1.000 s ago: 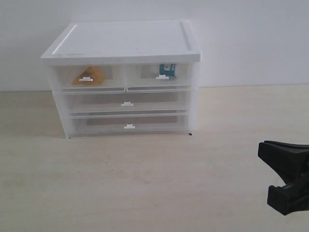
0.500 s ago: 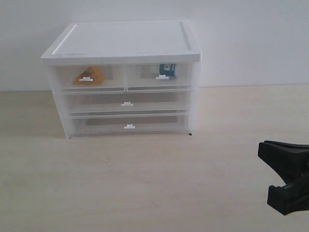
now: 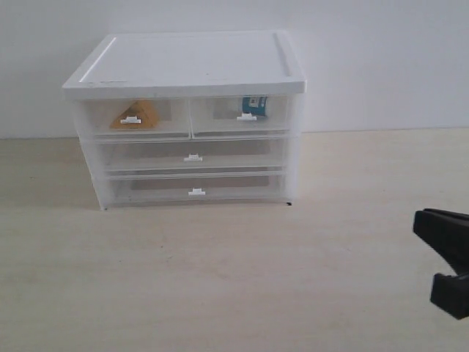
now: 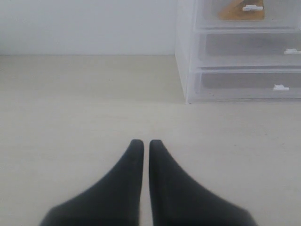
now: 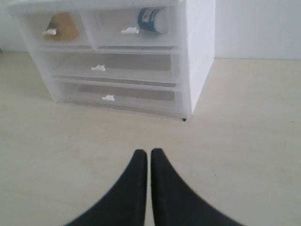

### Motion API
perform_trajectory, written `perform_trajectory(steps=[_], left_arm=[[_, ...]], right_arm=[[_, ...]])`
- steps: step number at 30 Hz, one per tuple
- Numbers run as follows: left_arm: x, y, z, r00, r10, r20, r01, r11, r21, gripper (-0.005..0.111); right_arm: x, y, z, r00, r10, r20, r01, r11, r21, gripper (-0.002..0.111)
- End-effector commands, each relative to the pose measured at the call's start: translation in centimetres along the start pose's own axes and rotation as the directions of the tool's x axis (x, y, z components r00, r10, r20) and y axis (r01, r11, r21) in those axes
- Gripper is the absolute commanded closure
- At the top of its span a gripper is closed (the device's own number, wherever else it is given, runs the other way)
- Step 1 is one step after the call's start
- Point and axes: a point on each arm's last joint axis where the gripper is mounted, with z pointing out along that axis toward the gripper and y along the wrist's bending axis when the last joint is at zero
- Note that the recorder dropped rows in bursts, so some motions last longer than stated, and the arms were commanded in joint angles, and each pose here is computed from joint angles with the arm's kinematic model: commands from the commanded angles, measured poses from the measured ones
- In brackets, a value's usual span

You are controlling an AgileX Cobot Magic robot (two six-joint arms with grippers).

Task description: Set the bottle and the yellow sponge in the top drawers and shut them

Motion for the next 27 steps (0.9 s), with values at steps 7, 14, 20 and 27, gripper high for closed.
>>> perform_trajectory(steps=[7, 14, 20, 27], left_arm=[[0.1, 0.0, 0.0, 1.0, 0.013, -0.001, -0.013, 1.0, 0.003, 0.103], [0.1, 0.0, 0.0, 1.0, 0.013, -0.001, -0.013, 1.0, 0.003, 0.103], [0.1, 0.0, 0.0, 1.0, 0.013, -0.001, -0.013, 1.0, 0.003, 0.103], [0.1, 0.0, 0.0, 1.0, 0.013, -0.001, -0.013, 1.0, 0.003, 0.103]], right_arm=[[0.7, -2.2, -5.4, 0.978, 0.204, 0.037, -0.206, 0.947, 0.245, 0.108], [2.9, -2.6, -6.5, 0.955, 0.117, 0.273, -0.184, 0.955, 0.233, 0.108], [3.4, -2.4, -7.2, 0.9, 0.073, 0.429, -0.172, 0.965, 0.196, 0.108], [4.1, -2.6, -7.0, 0.944, -0.039, 0.327, -0.051, 0.964, 0.261, 0.108]])
